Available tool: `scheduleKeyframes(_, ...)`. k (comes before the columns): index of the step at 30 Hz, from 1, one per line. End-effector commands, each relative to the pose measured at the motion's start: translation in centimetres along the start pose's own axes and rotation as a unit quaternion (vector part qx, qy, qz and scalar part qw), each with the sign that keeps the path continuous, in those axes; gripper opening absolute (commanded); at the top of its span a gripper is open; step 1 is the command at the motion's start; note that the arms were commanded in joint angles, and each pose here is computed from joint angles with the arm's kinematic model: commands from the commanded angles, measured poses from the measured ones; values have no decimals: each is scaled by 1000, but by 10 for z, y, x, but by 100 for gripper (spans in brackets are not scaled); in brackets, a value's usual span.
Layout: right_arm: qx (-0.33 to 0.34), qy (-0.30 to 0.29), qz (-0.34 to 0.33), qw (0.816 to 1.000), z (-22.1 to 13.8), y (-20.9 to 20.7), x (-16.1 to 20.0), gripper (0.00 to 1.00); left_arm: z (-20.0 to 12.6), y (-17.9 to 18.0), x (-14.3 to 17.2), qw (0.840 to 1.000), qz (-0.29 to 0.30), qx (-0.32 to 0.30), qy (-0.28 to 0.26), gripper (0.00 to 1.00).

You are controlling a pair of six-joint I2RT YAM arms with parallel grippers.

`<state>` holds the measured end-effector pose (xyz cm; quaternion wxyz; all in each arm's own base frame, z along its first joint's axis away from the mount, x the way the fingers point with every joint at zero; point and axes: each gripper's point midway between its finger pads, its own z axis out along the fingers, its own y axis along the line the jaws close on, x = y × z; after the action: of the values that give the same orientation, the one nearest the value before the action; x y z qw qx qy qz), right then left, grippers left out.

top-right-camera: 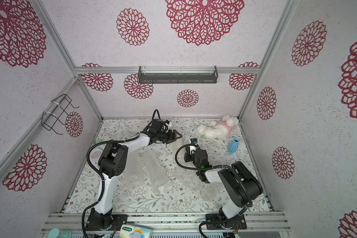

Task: Unwrap the vase from the bubble wrap
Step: Unwrap the bubble wrap at the center of the board.

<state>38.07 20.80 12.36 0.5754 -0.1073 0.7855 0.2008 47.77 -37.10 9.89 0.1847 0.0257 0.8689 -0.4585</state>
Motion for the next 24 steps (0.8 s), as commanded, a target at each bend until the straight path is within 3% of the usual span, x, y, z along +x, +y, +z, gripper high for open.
scheduleKeyframes(1,-34,-33,0,999,-4,17,-25,0,-4,3,6,1000,-13,-7,9,73)
scheduleKeyframes(3,-40,-27,-18,999,-4,26,-24,0,-3,3,4,1000,-13,-5,8,73)
scheduleKeyframes(7,-38,-17,-67,997,0,44,-20,28,-2,1,2,1000,-14,-1,5,73)
scheduleKeyframes(11,-33,-8,-104,994,7,57,-15,44,-1,0,0,1000,-14,2,4,73)
scheduleKeyframes(16,-24,1,-138,990,17,66,-8,50,0,-3,-2,1000,-12,6,3,73)
scheduleKeyframes(24,-6,18,-181,983,31,76,6,51,1,-7,-5,1000,-11,12,1,73)
